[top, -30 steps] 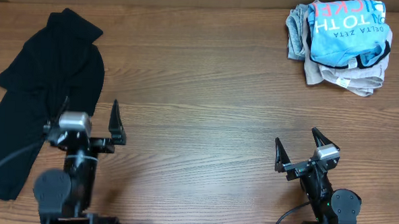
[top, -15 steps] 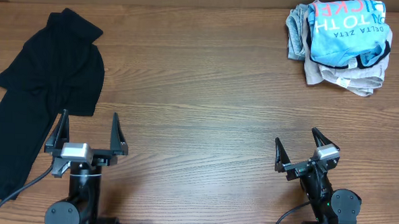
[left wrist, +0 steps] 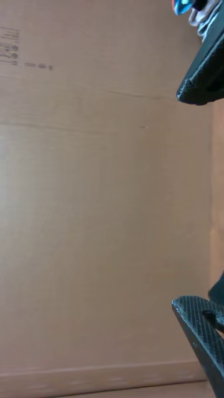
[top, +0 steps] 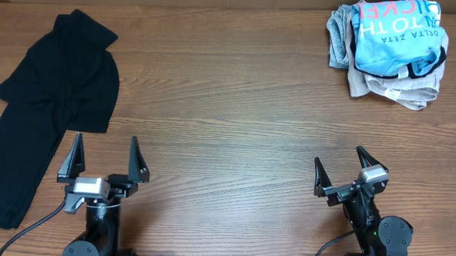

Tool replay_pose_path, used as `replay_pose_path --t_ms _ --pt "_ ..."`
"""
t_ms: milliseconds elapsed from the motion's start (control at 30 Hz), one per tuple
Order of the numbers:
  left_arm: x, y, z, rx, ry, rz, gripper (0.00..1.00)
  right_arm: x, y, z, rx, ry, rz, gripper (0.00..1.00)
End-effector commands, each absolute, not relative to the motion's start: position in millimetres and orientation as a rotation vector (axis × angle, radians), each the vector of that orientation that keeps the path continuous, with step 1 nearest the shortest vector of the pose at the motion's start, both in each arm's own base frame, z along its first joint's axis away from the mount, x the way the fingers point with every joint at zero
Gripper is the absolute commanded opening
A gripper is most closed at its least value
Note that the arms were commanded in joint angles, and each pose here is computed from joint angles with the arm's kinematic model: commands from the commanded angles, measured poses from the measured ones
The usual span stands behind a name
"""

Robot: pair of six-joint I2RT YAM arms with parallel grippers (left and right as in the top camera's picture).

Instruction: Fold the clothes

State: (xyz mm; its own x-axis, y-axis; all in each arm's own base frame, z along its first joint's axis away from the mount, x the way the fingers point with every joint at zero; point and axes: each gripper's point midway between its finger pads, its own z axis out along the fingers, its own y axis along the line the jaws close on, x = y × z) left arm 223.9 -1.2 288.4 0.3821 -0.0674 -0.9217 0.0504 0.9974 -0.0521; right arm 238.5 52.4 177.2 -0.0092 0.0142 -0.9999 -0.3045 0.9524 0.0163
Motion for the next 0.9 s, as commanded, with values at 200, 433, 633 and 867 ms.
replay_pose_path --t_ms 200,433,633,867 --pt "235 -1 250 -0.050 1.261 -0.122 1.00 238 54 177 -0.235 1.555 0.260 1.00" --pt "246 3 197 -0.094 1.479 -0.109 1.00 238 54 177 -0.235 1.555 0.260 1.00" --pt "246 3 158 -0.114 1.638 -0.112 1.00 238 54 177 -0.235 1.555 0.260 1.00" --pt "246 4 157 -0.116 1.640 -0.109 1.00 238 54 177 -0.235 1.555 0.260 1.00"
